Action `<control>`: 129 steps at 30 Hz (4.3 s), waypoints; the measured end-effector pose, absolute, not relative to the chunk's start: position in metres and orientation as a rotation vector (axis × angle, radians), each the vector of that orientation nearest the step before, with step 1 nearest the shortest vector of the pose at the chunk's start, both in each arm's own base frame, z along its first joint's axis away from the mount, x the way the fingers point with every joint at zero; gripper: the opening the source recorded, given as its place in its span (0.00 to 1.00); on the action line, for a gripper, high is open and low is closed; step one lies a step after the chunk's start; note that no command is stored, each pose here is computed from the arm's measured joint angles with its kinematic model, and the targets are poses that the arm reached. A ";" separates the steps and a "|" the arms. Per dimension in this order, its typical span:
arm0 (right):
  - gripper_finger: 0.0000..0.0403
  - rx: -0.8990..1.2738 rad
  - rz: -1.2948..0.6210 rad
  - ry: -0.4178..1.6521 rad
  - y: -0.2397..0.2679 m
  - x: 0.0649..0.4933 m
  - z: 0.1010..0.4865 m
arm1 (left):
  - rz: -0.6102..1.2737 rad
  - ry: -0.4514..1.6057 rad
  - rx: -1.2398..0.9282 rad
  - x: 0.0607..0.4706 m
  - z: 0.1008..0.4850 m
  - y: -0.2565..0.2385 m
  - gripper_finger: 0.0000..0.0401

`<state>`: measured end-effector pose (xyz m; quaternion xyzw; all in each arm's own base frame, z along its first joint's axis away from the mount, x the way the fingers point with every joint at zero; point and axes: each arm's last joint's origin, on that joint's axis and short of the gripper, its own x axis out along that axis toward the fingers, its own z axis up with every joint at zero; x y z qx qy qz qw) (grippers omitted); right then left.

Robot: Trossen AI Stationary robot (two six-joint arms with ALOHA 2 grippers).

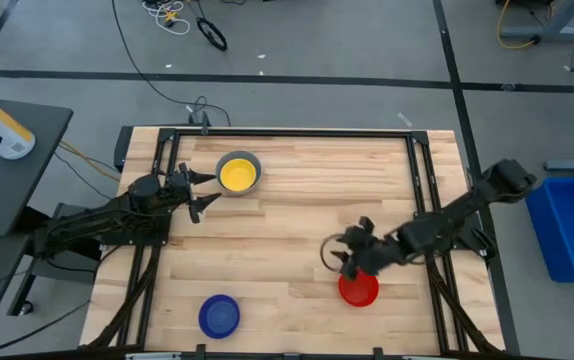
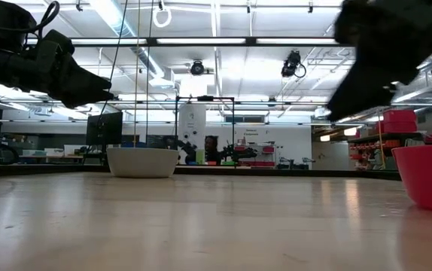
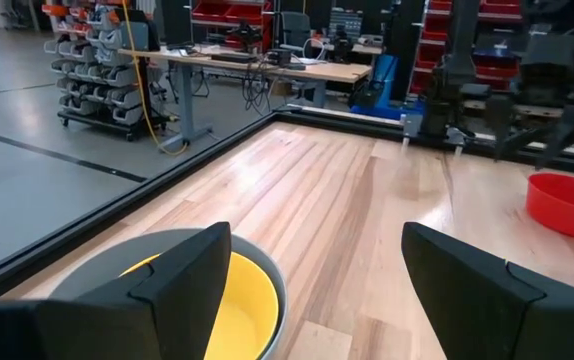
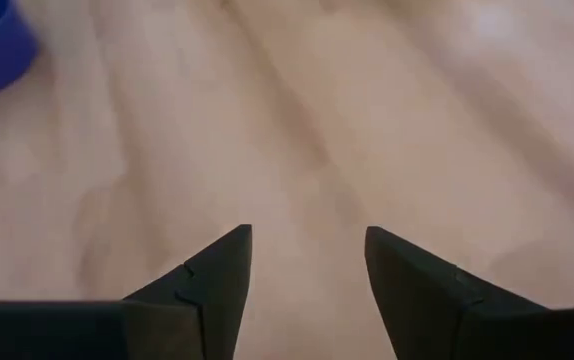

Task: Nest bowls inside each other
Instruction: Stack the red bowl on the yellow bowl

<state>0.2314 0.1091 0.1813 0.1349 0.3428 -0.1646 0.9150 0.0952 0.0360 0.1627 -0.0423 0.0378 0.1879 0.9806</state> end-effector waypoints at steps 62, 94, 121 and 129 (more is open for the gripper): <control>0.19 0.376 -0.262 1.100 0.141 0.192 0.155 | 0.370 0.068 -0.100 0.095 0.163 0.036 0.76; 0.00 -0.050 -0.359 0.302 0.028 0.286 0.195 | 0.370 0.080 -0.087 0.095 0.162 0.036 0.76; 0.00 0.112 -0.201 0.116 -0.156 0.449 0.170 | 0.370 0.181 -0.074 0.100 0.154 0.038 0.76; 0.00 0.171 -0.247 0.205 -0.171 0.456 0.171 | 0.370 0.181 -0.076 0.100 0.154 0.038 0.76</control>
